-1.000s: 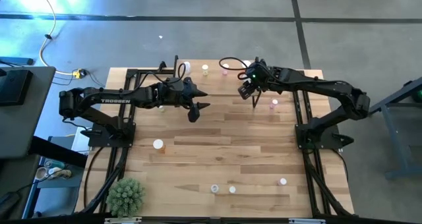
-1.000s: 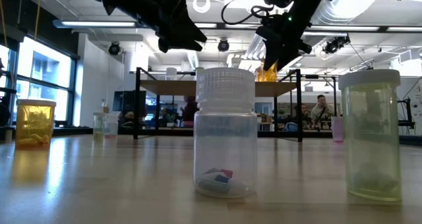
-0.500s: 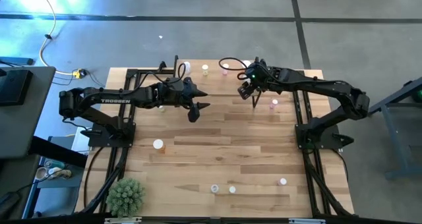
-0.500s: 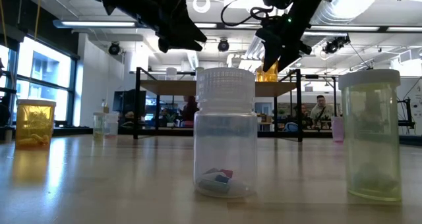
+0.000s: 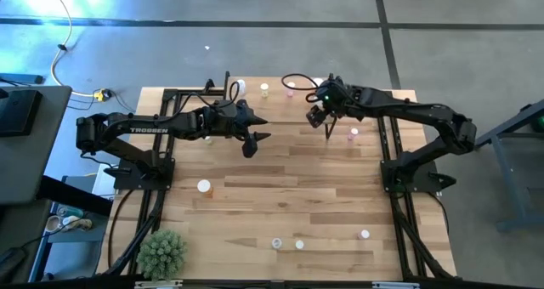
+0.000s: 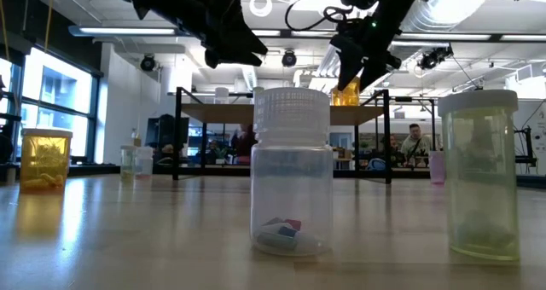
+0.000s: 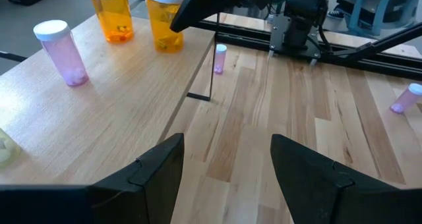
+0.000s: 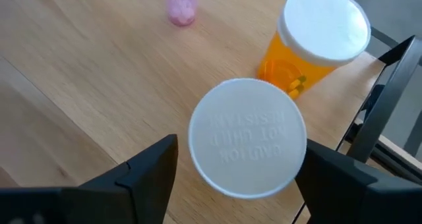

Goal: Pick and place medicine bottles onto shelf by color
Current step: Put the right orange pill bottle on the shelf aligned with the orange pill bottle, then put the top yellow pill bottle on the shelf aligned with the yellow pill bottle

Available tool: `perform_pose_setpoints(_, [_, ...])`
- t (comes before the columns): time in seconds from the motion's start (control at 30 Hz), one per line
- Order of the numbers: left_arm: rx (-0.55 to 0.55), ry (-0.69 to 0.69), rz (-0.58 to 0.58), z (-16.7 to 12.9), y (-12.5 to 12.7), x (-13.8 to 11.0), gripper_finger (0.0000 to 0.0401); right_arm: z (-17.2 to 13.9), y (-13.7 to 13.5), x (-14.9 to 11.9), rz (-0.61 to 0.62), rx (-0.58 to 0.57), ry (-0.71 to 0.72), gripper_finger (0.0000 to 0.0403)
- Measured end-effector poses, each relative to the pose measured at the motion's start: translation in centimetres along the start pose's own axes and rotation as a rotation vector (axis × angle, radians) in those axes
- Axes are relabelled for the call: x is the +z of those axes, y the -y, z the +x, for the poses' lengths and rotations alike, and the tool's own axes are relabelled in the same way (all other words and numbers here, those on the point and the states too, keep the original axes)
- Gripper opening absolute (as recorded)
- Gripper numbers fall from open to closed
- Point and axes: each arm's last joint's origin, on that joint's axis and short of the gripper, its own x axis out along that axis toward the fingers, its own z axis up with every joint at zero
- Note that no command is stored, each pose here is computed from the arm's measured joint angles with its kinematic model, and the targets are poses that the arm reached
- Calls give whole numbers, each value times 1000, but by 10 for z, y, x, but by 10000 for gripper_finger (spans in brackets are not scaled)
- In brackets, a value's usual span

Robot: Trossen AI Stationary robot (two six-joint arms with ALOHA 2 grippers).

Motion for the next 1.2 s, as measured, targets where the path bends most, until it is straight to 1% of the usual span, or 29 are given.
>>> perform_pose_setpoints(0.2, [0,0,0,0,0,0,218,-15,-1,15,-11,36,33,275])
perform_pose_setpoints(0.43, [0,0,0,0,0,0,218,-33,2,31,-51,1,74,275])
perform_pose_setpoints(0.53, [0,-1,0,0,0,0,218,-43,4,36,-69,-1,68,275])
perform_pose_setpoints(0.67, [2,-42,0,0,0,-4,218,-57,3,41,-112,6,64,275])
perform_pose_setpoints(0.8, [2,-88,-18,0,1,-9,218,-65,-3,38,-229,45,32,275])
perform_pose_setpoints(0.9, [23,-112,-26,-1,7,-11,218,-67,-9,30,-280,58,-18,275])
perform_pose_setpoints(1.03, [57,-143,6,-2,21,-16,218,-72,-18,17,-337,68,-99,275])
perform_pose_setpoints(1.2, [34,-199,26,-5,41,-23,218,-75,-33,-1,-403,97,-143,275])
